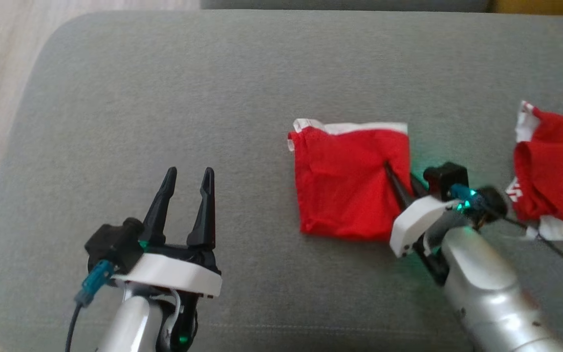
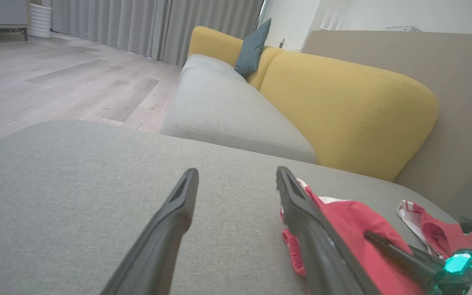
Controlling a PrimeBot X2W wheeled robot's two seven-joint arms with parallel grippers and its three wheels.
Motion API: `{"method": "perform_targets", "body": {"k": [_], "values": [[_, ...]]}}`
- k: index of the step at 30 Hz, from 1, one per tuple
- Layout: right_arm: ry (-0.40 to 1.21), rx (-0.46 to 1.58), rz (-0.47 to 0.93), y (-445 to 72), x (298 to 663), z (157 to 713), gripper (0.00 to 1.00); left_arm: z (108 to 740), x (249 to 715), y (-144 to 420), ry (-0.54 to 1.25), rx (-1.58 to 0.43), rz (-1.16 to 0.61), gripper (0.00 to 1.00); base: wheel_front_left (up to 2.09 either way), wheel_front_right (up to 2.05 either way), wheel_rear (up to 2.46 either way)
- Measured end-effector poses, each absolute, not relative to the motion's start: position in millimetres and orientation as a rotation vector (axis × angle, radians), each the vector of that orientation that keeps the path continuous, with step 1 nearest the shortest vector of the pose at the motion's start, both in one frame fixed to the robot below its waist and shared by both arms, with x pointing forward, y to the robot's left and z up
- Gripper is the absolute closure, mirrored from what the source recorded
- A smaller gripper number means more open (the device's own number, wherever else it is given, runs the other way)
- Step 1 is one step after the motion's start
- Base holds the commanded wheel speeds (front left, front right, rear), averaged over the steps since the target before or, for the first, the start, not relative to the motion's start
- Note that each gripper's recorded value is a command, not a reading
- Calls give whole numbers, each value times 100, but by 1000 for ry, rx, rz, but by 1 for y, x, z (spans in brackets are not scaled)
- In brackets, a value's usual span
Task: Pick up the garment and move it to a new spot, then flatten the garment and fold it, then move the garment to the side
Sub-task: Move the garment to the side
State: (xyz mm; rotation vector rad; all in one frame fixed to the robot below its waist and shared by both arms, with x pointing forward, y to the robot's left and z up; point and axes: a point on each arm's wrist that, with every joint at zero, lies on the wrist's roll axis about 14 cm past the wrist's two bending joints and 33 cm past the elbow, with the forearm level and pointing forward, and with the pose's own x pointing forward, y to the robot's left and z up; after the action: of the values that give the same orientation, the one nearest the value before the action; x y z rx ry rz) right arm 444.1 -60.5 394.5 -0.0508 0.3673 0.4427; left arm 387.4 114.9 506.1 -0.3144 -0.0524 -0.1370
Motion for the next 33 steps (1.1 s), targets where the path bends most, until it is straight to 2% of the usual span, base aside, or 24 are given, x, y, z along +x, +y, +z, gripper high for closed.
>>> {"method": "perform_targets", "body": {"k": [3,6,18,23,26,33], "values": [[283,-206,423,-94,457,417,100,512,392,102,-67,-324,-179,0,0,0,0],[271,-317,396,-127,459,426,100,514,396,95,-72,-330,-199,0,0,0,0],[372,-732,277,-283,458,475,100,509,426,54,-59,-366,-318,0,0,0,0],[441,-797,226,-322,450,484,100,504,437,47,-49,-377,-339,0,0,0,0],[488,-812,150,-349,450,493,100,500,445,45,-46,-378,-342,0,0,0,0],[531,-800,75,-371,447,493,100,488,456,37,-27,-387,-368,0,0,0,0]]}}
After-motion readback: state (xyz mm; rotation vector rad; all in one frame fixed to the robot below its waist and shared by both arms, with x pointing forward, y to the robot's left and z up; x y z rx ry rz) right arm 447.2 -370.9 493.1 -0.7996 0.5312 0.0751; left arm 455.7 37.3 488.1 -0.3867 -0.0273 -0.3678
